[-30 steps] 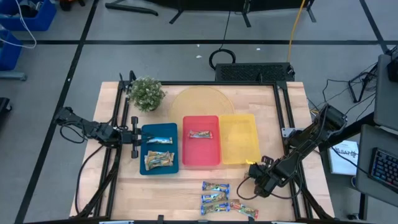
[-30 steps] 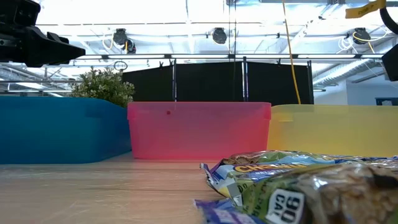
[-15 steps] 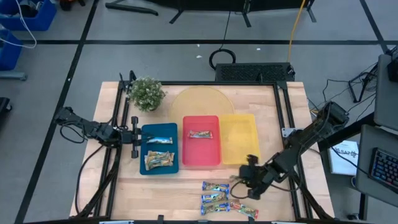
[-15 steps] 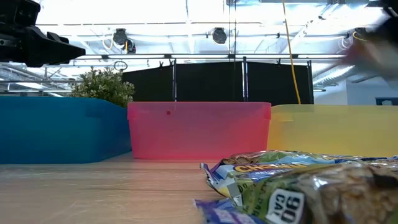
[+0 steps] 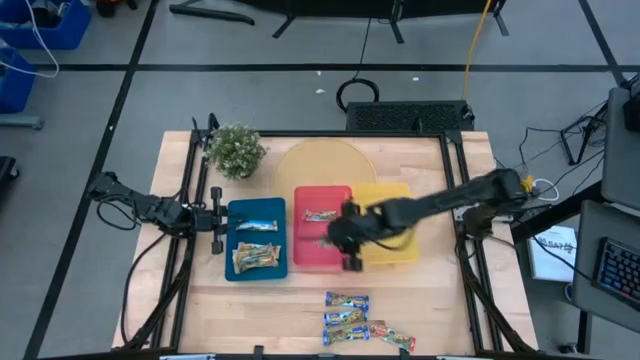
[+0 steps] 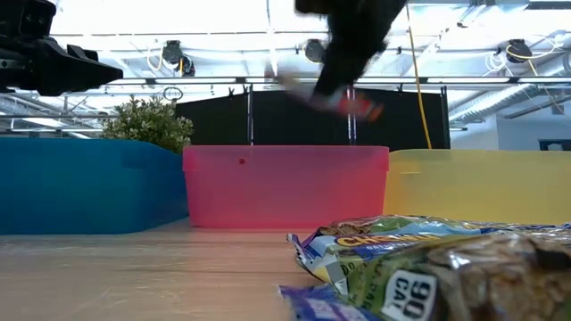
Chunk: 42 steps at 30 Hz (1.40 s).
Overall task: Pick and place Granola Bars by type
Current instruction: Put the red granola bar into the red bin
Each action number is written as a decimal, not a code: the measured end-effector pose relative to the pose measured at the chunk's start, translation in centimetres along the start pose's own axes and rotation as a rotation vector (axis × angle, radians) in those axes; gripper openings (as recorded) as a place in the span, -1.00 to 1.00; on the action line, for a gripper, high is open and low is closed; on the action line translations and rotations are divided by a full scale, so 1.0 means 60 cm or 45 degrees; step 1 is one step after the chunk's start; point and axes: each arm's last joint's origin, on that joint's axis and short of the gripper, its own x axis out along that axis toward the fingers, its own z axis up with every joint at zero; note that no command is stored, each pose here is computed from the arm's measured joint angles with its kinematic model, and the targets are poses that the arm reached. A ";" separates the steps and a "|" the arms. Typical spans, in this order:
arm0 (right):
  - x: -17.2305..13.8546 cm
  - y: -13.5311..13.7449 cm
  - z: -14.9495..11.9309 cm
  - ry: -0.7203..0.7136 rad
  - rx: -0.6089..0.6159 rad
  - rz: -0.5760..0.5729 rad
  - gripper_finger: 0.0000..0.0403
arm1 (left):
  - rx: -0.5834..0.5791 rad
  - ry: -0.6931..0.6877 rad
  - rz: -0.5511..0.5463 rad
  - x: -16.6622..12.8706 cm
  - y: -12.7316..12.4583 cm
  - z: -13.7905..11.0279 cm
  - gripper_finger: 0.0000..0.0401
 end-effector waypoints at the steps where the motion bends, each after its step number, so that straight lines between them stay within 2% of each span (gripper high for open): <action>1: 0.017 -0.017 0.003 0.019 0.011 -0.023 -0.60 | 0.001 0.000 0.000 0.000 0.000 0.000 -0.77; 4: 0.060 -0.054 0.004 0.080 -0.001 -0.042 -0.60 | 0.003 0.002 -0.001 0.000 0.000 0.000 -0.77; 8: 0.101 -0.080 0.001 0.117 -0.042 -0.060 -0.60 | 0.004 0.004 -0.001 0.000 0.000 -0.001 -0.77; 18: 0.171 -0.101 -0.020 0.228 -0.111 -0.047 -0.60 | 0.026 0.004 -0.004 0.000 0.000 -0.001 -0.77; 24: 0.168 -0.093 -0.019 0.220 -0.124 -0.047 -0.55 | 0.027 0.003 -0.010 0.000 -0.001 -0.001 -0.77; 29: 0.163 -0.086 -0.014 0.189 -0.126 -0.052 -0.30 | 0.024 0.002 -0.012 0.000 -0.001 -0.001 -0.77; 34: 0.158 -0.091 -0.013 0.182 -0.099 -0.163 -0.08 | 0.009 0.002 -0.012 0.000 -0.001 -0.001 -0.77; 38: 0.137 -0.090 -0.004 0.137 -0.096 -0.175 0.00 | 0.013 0.003 -0.012 0.000 -0.001 -0.001 -0.77; 42: 0.097 -0.081 0.006 0.081 -0.116 -0.164 0.00 | 0.014 0.004 -0.013 0.000 -0.001 -0.001 -0.77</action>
